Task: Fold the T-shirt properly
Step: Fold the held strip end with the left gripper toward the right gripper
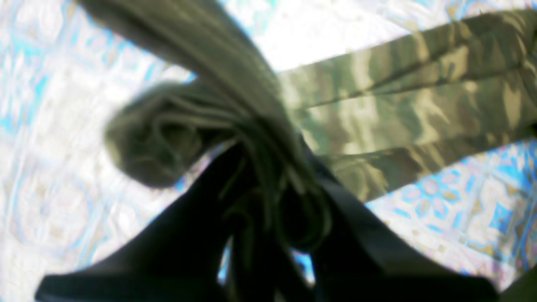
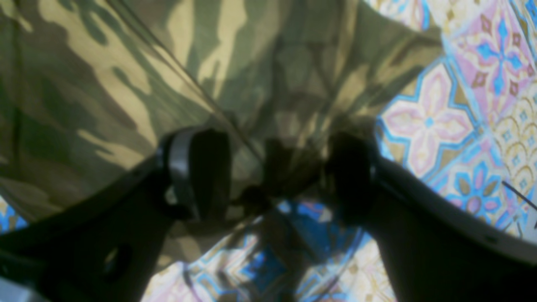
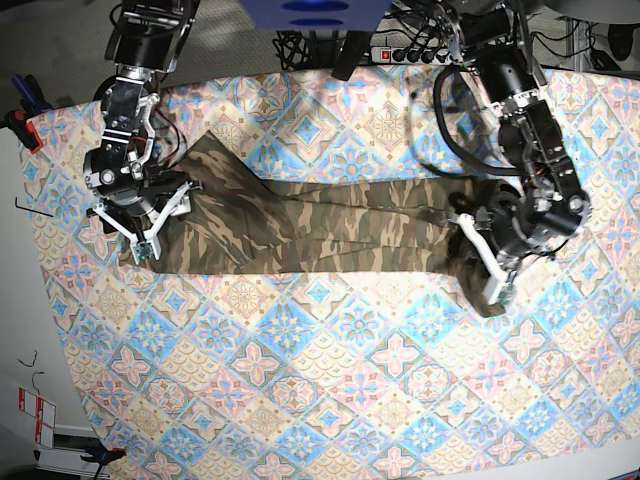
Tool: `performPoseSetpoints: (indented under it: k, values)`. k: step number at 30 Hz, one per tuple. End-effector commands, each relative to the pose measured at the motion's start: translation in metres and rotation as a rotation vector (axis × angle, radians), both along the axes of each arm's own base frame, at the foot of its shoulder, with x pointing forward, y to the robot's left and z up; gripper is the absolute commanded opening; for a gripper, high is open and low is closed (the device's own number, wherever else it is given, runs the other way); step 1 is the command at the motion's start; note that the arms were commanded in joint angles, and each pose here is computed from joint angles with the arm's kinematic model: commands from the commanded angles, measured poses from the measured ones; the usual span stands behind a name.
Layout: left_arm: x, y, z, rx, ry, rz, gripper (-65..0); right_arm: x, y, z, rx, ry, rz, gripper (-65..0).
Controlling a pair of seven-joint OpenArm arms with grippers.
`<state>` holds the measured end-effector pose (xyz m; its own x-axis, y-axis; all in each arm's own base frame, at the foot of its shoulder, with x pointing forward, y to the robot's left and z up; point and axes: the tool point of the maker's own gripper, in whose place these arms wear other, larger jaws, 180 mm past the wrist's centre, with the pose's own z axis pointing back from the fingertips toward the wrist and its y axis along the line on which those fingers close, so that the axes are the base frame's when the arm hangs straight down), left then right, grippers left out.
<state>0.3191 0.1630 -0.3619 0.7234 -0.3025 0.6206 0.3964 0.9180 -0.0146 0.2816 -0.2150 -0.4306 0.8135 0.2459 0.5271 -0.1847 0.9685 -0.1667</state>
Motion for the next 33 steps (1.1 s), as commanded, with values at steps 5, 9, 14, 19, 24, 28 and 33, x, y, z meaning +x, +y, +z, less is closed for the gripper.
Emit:
performPoseSetpoints:
  k: [5, 9, 14, 19, 24, 28, 33]
  values:
    - [0.016, -0.081, 0.013, -0.005, -0.053, -0.176, -61.7, 0.01, -0.004, 0.011, -0.005, -0.045, -0.006, -21.7]
    - [0.023, -0.13, 0.024, -0.016, -0.078, -0.283, -61.7, 0.008, -0.015, 0.013, -0.008, -0.051, -0.043, -21.7]
    - [0.027, -0.17, 0.015, -0.045, -0.049, -0.361, -61.7, 0.004, -0.025, 0.013, -0.012, -0.051, -0.072, -21.7]
    - [0.016, -0.211, -0.009, -0.105, -0.007, -0.473, -61.6, -0.007, -0.055, 0.016, -0.022, -0.055, -0.171, -21.7]
    - [0.017, -0.223, -0.019, -0.149, 0.007, -0.489, -61.6, -0.013, -0.068, 0.017, -0.027, -0.058, -0.213, -21.7]
    - [0.023, -0.232, -0.028, -0.185, 0.021, -0.496, -61.4, -0.017, -0.076, 0.017, -0.03, -0.058, -0.239, -21.7]
    - [0.028, -0.247, -0.027, -0.233, 0.021, -0.523, -55.4, -0.016, -0.078, 0.019, -0.029, -0.063, -0.244, -21.7]
